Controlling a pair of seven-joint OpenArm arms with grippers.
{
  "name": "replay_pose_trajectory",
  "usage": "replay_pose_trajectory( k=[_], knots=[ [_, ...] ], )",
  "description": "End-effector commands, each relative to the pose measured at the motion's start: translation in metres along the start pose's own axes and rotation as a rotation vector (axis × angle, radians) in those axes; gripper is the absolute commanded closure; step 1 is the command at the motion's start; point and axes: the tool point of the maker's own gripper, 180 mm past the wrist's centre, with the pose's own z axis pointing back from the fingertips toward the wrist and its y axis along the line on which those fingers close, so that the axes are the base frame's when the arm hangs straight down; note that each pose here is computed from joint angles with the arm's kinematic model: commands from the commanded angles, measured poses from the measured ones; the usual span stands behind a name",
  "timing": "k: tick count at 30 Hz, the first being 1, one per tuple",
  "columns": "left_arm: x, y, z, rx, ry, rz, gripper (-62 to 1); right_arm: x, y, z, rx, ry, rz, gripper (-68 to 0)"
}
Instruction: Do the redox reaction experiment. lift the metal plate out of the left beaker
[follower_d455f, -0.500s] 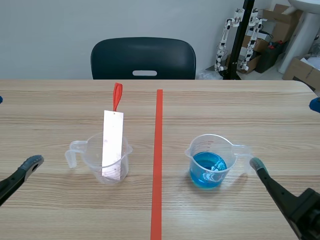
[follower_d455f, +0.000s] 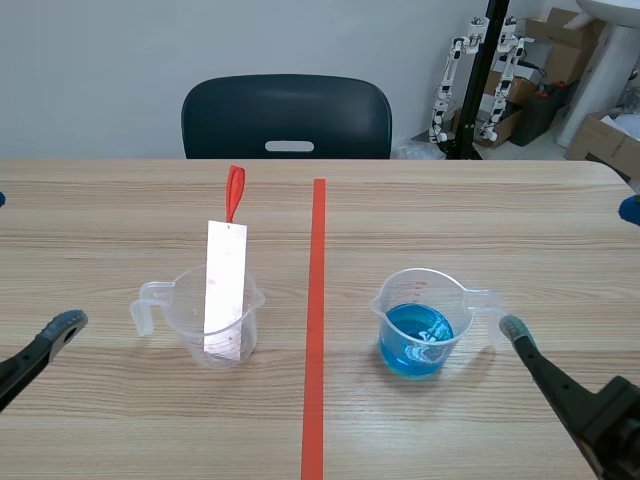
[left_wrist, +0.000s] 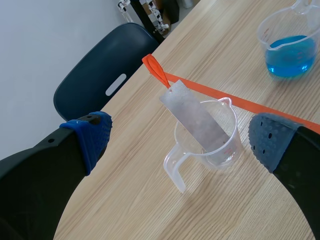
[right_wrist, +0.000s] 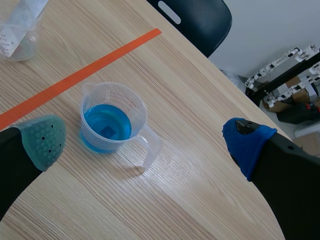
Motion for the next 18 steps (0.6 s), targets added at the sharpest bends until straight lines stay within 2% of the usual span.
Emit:
replay_pose_trajectory(
  k=[1,14,18],
  knots=[
    [0.0071,0.0012,-0.0009,0.007,-0.024,0.005,-57.7,0.0062,-0.0029,-0.0014,-0.011,-0.023,0.0,-67.9],
    [0.0065,0.0013,-0.0007,0.008,-0.023,0.006,-57.7,0.006,-0.0029,-0.0014,-0.011,-0.022,0.0,-67.9],
    [-0.0001,0.0028,0.0021,0.03,-0.008,0.024,-57.7,0.0018,-0.0029,-0.0015,-0.011,0.001,0.0,-67.9]
  ],
)
